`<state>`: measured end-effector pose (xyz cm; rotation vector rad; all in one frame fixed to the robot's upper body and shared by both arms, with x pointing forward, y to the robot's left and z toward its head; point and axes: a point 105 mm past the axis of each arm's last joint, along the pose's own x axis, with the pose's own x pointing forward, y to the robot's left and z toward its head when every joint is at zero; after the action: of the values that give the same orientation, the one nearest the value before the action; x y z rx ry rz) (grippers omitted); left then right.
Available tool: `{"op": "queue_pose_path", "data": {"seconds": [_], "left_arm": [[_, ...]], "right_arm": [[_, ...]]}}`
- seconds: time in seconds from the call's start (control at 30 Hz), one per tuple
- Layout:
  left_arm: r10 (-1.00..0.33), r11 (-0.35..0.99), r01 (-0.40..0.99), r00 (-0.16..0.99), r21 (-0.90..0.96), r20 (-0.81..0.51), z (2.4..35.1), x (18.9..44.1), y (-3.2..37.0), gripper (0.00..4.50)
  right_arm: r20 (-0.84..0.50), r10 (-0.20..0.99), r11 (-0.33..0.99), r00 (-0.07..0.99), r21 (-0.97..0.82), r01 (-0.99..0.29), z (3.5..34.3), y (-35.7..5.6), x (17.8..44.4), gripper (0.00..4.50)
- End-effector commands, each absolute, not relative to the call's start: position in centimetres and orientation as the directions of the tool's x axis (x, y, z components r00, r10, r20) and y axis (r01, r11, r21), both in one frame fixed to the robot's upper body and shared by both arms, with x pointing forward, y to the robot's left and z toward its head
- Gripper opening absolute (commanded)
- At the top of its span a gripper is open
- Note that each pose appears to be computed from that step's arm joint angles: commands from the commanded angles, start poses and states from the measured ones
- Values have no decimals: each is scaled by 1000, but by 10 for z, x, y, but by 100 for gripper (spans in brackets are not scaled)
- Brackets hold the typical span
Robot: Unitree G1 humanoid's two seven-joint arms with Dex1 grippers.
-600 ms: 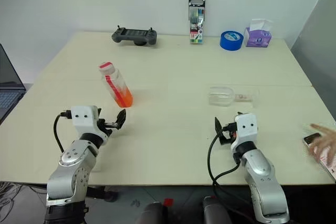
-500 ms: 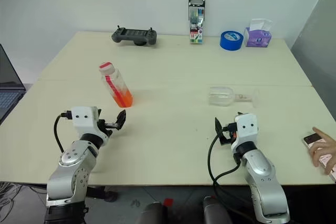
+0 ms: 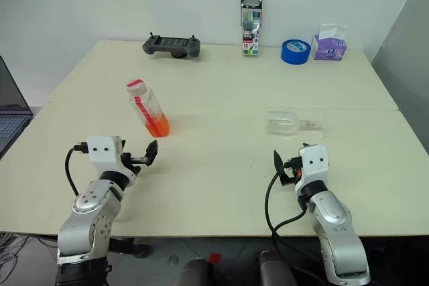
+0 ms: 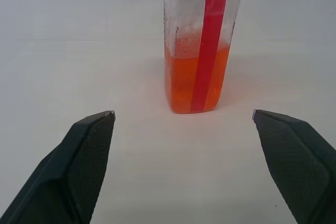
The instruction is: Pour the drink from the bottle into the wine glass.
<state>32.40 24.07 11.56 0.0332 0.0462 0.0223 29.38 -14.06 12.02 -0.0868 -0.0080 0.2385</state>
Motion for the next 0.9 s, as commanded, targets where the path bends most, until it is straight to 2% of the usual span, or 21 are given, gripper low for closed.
{"op": "queue_pose_path", "data": {"seconds": [0.03,0.33,0.47,0.57,0.7,0.77,0.9], "left_arm": [[3,999,-4,1000,38,21,133,322,236,449],[1,1000,-2,1000,30,18,131,325,239,449],[1,1000,-1,1000,25,17,132,328,238,449],[-4,1000,4,1000,25,18,133,332,238,449],[-9,999,8,1000,32,24,135,336,238,449],[-10,999,9,999,32,30,137,337,238,449],[-10,999,8,999,38,47,142,341,234,449]], "right_arm": [[71,238,968,969,-97,-231,137,-142,292,450],[73,240,967,968,-100,-233,138,-142,293,450],[93,292,953,952,-108,-281,148,-139,295,450],[169,466,884,868,-100,-456,188,-128,301,450],[201,712,692,673,-39,-721,233,-110,297,450],[184,802,586,569,-54,-809,245,-99,291,450],[151,867,487,475,-51,-872,248,-86,286,450]]}}
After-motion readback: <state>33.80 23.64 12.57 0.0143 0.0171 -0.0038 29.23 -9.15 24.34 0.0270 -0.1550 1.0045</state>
